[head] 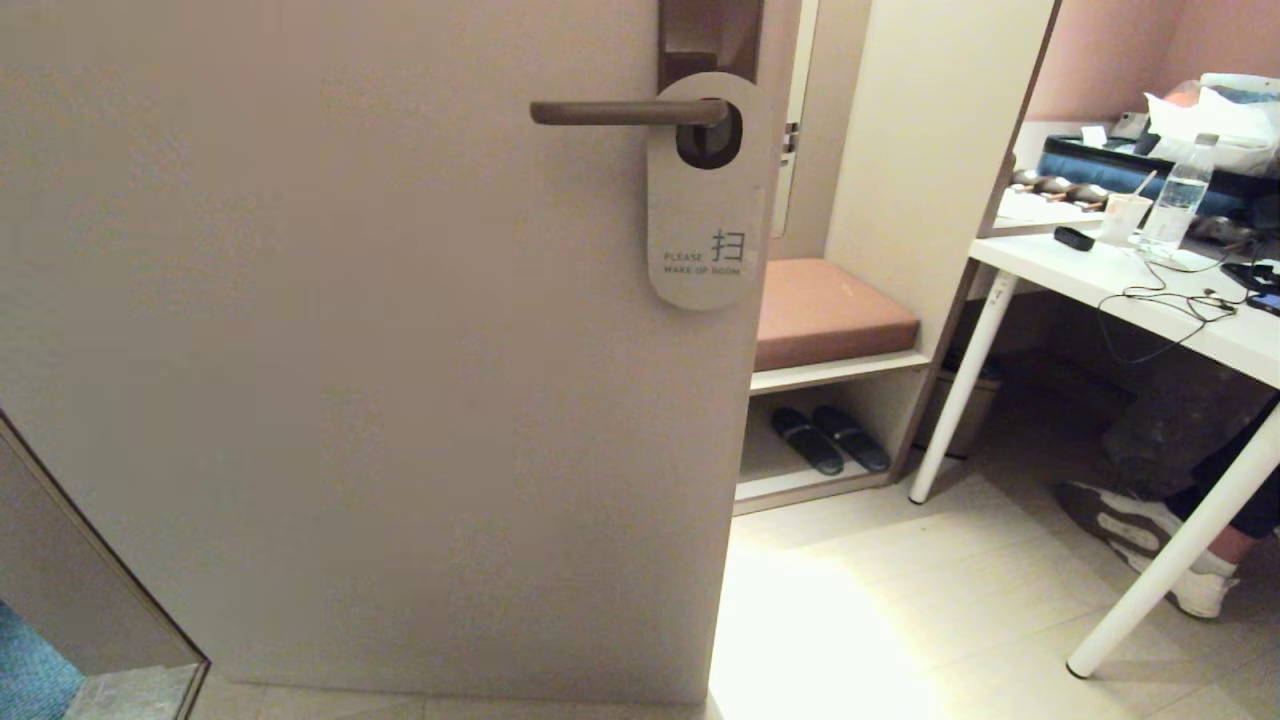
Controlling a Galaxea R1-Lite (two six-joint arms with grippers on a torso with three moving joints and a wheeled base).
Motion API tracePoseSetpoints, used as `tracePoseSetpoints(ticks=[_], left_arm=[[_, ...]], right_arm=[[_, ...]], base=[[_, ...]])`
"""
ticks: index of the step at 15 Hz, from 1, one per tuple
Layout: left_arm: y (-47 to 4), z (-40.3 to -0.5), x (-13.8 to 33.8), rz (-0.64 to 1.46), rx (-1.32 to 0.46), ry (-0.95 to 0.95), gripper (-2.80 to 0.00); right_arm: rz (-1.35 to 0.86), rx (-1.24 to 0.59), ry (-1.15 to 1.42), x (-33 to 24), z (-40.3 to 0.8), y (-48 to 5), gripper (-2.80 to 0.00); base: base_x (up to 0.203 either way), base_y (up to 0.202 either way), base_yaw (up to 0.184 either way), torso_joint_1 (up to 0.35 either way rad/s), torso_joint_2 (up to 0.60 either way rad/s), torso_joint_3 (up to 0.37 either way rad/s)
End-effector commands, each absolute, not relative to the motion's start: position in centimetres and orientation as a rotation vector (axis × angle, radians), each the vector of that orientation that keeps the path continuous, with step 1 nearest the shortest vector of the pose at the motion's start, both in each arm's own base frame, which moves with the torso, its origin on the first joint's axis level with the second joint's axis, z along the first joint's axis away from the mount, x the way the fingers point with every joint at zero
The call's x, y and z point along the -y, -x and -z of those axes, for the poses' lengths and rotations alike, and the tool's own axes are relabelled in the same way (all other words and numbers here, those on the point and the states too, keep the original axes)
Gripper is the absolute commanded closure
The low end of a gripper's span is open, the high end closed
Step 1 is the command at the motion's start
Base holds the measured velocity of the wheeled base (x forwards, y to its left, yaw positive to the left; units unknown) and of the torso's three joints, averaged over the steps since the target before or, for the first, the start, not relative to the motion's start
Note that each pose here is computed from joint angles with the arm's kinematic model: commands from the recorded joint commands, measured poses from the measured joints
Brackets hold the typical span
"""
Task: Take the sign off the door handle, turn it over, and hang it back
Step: Take down the sign
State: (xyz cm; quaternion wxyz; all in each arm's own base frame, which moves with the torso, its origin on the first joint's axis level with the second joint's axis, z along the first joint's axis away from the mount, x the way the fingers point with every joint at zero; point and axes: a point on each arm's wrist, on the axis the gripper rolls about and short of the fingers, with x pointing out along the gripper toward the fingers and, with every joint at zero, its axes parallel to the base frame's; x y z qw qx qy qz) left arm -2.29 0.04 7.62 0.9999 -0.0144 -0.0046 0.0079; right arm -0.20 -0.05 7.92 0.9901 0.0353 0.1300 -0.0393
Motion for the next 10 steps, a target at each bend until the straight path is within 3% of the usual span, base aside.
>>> tracePoseSetpoints(ticks=[1,8,10], left_arm=[[2.28,-7.63,-0.04,-0.017,0.008,0.029,0.00],[2.28,-7.63,-0.04,-0.017,0.008,0.029,0.00],[2.28,-7.63,-0.04,-0.018,0.008,0.029,0.00]], right_arm=[[0.079,-0.260,-0.071,0.05,-7.93,0.20,0.00],[-0.011,-0.210,-0.048,0.08,-7.94,0.58,0.00],[-0.010,-0.279,-0.042,0.05,-7.96,0.02,0.00]], base=[[0.000,0.000,0.000,0.000,0.00,0.000],[0.000,0.000,0.000,0.000,0.00,0.000],[0.000,0.000,0.000,0.000,0.00,0.000]])
